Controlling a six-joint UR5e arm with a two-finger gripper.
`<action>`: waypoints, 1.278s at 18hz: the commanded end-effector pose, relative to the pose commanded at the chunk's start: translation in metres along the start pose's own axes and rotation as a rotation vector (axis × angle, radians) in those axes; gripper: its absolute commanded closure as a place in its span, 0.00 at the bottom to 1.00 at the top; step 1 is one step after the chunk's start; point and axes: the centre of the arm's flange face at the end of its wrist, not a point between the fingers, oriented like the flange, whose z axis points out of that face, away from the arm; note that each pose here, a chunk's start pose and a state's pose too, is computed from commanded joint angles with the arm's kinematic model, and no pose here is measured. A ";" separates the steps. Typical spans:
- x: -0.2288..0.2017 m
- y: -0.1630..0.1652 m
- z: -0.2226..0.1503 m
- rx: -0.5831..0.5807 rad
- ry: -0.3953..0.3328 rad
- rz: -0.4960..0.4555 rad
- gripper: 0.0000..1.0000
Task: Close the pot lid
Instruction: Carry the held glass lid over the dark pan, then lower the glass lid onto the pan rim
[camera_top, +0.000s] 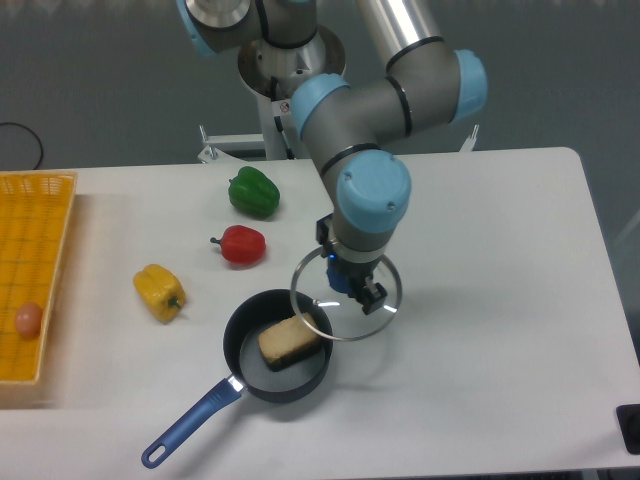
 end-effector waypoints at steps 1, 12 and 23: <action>0.002 -0.004 0.001 -0.001 0.000 0.000 0.40; 0.013 -0.052 0.007 -0.011 -0.002 -0.039 0.40; 0.021 -0.080 0.024 -0.030 0.022 -0.078 0.41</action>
